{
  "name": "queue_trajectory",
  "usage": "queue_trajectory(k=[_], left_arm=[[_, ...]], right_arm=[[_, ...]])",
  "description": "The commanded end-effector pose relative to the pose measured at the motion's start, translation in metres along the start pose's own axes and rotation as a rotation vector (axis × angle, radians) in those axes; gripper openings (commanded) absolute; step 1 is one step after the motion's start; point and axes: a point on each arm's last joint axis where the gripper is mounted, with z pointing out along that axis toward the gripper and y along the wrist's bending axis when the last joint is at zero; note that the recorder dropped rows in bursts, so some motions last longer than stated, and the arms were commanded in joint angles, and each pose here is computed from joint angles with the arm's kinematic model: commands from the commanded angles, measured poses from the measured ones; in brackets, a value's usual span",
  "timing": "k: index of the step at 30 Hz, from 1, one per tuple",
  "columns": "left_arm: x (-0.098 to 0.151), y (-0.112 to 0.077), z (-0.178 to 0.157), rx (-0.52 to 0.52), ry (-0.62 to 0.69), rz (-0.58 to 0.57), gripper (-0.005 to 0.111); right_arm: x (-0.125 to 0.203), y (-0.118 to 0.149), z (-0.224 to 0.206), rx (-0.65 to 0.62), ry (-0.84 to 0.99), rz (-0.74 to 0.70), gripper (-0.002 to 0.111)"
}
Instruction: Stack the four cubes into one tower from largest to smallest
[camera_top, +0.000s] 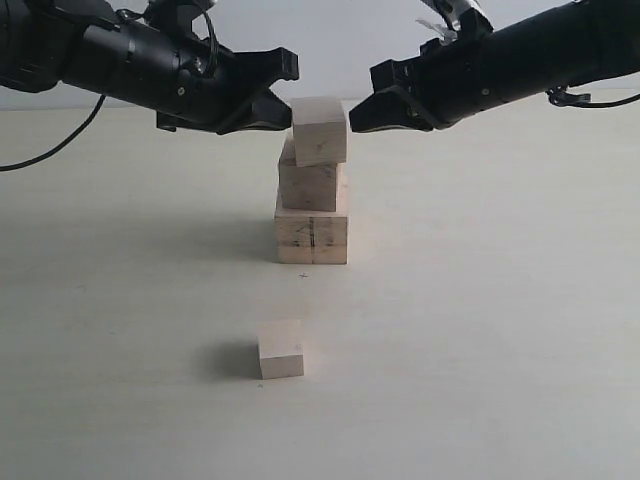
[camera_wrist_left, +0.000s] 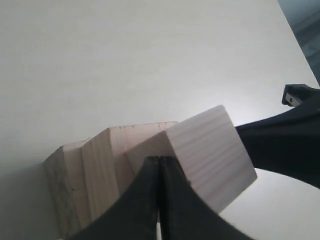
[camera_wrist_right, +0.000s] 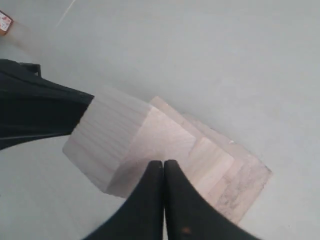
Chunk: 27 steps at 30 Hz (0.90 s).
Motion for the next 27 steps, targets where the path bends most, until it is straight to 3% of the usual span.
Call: queue_trajectory(k=[1, 11, 22, 27], left_arm=[[-0.001, -0.001, 0.002, -0.009, -0.014, 0.002, 0.000], [-0.015, 0.001, -0.008, -0.072, -0.144, 0.001, 0.000], [-0.011, -0.002, -0.008, -0.039, -0.091, 0.011, 0.000], [-0.009, -0.003, -0.008, -0.024, -0.070, 0.011, 0.000]], right_arm=[[0.002, 0.000, -0.002, 0.031, 0.041, 0.005, 0.000], [0.006, 0.004, -0.001, -0.018, 0.073, 0.011, 0.000], [0.008, 0.014, 0.006, -0.088, 0.092, 0.018, 0.000], [0.005, 0.011, 0.006, -0.037, 0.064, 0.008, 0.000]])
